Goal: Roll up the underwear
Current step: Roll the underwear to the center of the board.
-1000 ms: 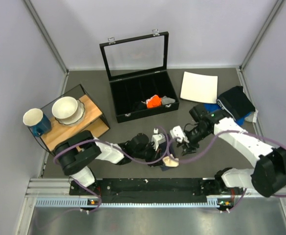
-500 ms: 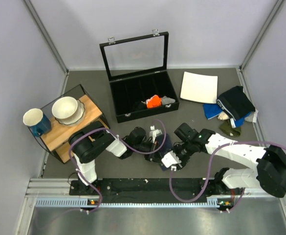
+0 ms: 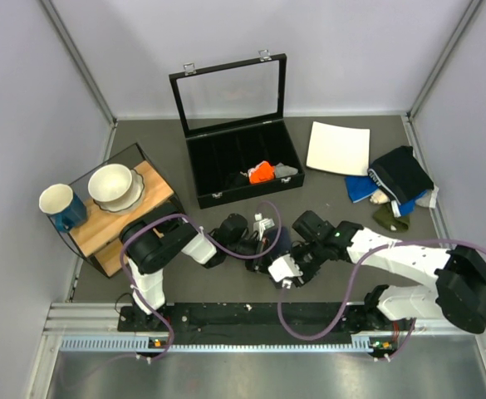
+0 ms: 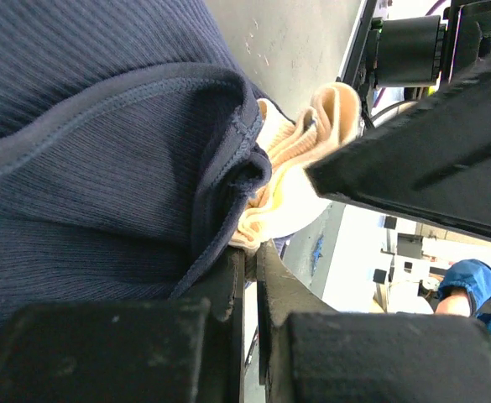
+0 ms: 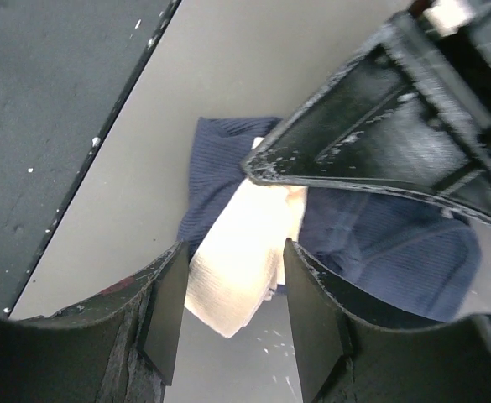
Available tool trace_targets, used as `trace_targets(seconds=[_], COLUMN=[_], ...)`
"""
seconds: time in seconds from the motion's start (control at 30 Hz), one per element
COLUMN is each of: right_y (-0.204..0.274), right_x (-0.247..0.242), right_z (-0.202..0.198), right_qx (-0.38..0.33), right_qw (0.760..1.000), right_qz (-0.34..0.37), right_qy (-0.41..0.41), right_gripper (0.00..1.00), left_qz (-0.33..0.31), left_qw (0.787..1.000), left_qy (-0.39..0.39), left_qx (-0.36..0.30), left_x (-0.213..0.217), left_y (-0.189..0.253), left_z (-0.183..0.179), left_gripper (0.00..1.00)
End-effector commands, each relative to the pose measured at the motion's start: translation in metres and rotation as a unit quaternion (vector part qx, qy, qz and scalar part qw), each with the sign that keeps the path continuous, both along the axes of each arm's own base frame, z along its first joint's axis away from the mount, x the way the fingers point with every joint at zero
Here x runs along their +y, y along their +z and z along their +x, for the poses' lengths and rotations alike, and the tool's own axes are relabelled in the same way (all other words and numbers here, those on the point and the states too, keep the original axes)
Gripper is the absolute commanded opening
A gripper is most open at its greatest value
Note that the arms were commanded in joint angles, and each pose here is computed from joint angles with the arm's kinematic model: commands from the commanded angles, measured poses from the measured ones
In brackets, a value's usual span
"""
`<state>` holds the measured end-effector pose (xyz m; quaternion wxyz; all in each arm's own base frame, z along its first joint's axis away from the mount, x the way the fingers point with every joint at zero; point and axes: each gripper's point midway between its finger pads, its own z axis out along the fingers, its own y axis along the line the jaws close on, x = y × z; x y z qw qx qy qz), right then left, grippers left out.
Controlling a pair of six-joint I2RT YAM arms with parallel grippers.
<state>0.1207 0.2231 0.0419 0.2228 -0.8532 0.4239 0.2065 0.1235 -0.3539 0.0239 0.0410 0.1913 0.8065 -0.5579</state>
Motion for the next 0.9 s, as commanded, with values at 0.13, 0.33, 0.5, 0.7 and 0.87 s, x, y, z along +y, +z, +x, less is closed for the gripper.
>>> trace_targets(seconds=[0.13, 0.33, 0.5, 0.7, 0.87], right_y=[0.06, 0.035, 0.024, -0.007, -0.029], right_x=[0.019, 0.005, 0.005, 0.002, 0.004], right_z=[-0.011, -0.026, -0.025, -0.017, 0.005], right_qx=[0.015, 0.02, 0.019, 0.009, -0.03], right_qw=[0.999, 0.999, 1.0, 1.0, 0.998], right_qz=[0.051, 0.017, 0.014, -0.018, -0.04], right_qy=[0.005, 0.018, 0.009, -0.011, -0.036], right_gripper=[0.49, 0.49, 0.49, 0.49, 0.49], left_qz=[0.045, 0.046, 0.046, 0.04, 0.029], left_qw=[0.998, 0.998, 0.998, 0.998, 0.997], left_qy=[0.04, 0.045, 0.048, 0.055, 0.069], left_qx=[-0.004, -0.003, 0.001, 0.004, 0.0], left_x=[0.009, 0.009, 0.009, 0.009, 0.008], left_y=[-0.025, -0.024, -0.025, -0.024, -0.016], left_z=[0.019, 0.023, 0.024, 0.024, 0.028], left_gripper=[0.0, 0.0, 0.0, 0.0, 0.02])
